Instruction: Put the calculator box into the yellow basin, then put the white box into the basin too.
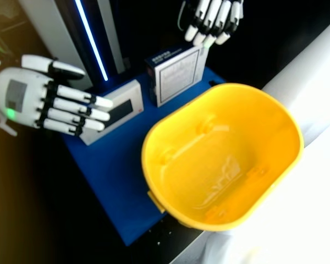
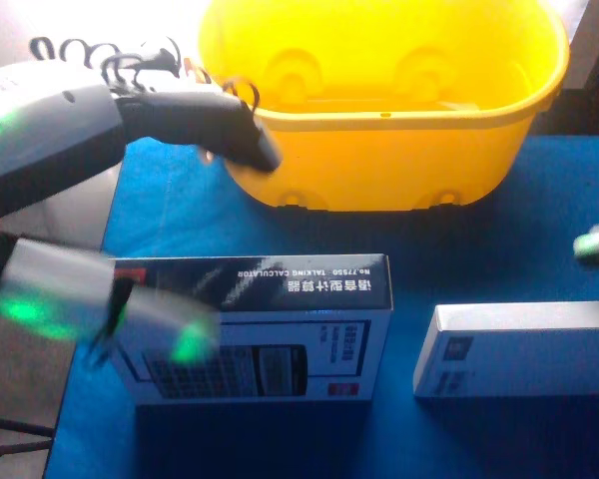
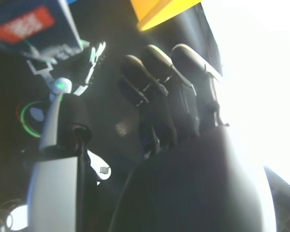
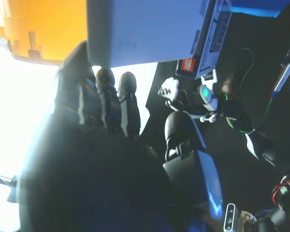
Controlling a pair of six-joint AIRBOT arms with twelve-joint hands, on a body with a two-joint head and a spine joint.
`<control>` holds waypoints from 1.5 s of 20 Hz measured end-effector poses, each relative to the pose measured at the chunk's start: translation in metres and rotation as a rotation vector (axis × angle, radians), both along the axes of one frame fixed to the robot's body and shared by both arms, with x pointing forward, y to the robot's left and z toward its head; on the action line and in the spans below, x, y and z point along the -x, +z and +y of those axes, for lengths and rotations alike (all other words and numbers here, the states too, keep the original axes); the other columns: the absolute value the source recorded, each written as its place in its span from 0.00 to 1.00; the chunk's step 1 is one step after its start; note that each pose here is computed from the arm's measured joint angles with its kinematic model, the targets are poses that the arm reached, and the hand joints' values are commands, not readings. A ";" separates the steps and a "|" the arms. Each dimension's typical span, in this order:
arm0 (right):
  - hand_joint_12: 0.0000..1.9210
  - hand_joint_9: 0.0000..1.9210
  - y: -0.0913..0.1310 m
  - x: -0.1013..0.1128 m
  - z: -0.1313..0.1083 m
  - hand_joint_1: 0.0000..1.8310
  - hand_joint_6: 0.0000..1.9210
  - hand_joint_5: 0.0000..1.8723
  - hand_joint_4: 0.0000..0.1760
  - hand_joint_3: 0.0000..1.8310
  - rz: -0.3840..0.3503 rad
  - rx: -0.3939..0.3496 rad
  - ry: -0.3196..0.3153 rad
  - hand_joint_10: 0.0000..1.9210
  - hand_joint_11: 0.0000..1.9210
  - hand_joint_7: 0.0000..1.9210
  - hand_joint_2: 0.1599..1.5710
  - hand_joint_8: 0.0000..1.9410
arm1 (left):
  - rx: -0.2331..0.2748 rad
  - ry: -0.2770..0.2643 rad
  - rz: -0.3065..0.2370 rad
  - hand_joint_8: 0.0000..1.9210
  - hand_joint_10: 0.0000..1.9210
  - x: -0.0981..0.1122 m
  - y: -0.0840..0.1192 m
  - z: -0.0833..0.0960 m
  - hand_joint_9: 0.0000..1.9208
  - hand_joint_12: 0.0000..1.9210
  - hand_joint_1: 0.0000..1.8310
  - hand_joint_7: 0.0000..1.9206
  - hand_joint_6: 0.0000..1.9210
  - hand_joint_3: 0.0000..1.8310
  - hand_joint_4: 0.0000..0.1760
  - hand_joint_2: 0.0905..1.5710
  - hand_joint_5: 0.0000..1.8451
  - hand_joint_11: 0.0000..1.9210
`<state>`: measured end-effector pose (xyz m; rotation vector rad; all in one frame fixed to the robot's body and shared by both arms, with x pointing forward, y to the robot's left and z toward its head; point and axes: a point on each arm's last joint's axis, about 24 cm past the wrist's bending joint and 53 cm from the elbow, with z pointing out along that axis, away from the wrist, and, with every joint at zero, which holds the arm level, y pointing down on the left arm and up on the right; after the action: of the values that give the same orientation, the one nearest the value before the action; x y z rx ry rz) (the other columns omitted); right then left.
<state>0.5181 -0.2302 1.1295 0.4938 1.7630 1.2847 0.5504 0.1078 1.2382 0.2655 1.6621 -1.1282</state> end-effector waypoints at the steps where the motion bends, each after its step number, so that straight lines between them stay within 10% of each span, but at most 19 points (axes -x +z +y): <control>1: 0.68 0.22 -0.003 0.000 0.000 0.40 0.07 0.30 0.00 0.00 0.009 0.006 0.001 0.26 0.06 0.29 0.49 0.06 | 0.008 -0.004 -0.005 0.01 0.31 0.002 0.003 -0.001 0.10 0.66 0.39 0.22 0.01 0.01 0.00 0.45 0.20 0.00; 10: 0.70 0.22 -0.002 -0.005 -0.007 0.40 0.02 0.31 0.00 0.00 0.001 0.017 -0.022 0.19 0.00 0.29 0.49 0.02 | -0.036 0.004 0.050 0.01 0.23 -0.008 -0.021 -0.006 0.11 0.69 0.36 0.21 0.01 0.00 0.00 0.48 0.22 0.00; 19: 0.76 0.11 -0.010 -0.023 -0.027 0.40 0.00 0.29 0.00 0.00 -0.018 0.085 -0.076 0.41 0.00 0.28 0.50 0.01 | -0.102 0.032 0.198 0.00 0.26 -0.023 -0.082 -0.009 0.13 0.74 0.39 0.25 0.00 0.00 0.00 0.51 0.26 0.00; 27: 0.74 0.20 -0.052 -0.023 -0.015 0.51 0.02 0.35 0.00 0.00 0.091 0.116 -0.052 0.27 0.00 0.33 0.50 0.02 | -0.146 0.069 0.306 0.01 0.12 -0.025 -0.123 0.001 0.26 0.71 0.43 0.31 0.01 0.00 0.00 0.56 0.32 0.02; 29: 0.72 0.37 -0.055 -0.024 -0.013 0.65 0.06 0.49 0.00 0.01 0.094 0.112 -0.050 0.33 0.20 0.49 0.56 0.07 | -0.141 0.070 0.311 0.02 0.13 -0.026 -0.125 0.000 0.30 0.72 0.51 0.37 0.02 0.01 0.00 0.62 0.39 0.05; 30: 0.74 0.43 -0.058 -0.025 -0.009 0.67 0.38 0.53 0.00 0.01 0.098 0.105 -0.045 0.41 0.28 0.53 0.63 0.41 | -0.131 0.072 0.314 0.02 0.13 -0.027 -0.125 0.001 0.33 0.71 0.56 0.39 0.02 0.01 0.00 0.65 0.42 0.08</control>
<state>0.5434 -0.2389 1.0719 0.5416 1.8799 1.1470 0.5772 0.1091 1.1128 0.1132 2.0101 -1.0480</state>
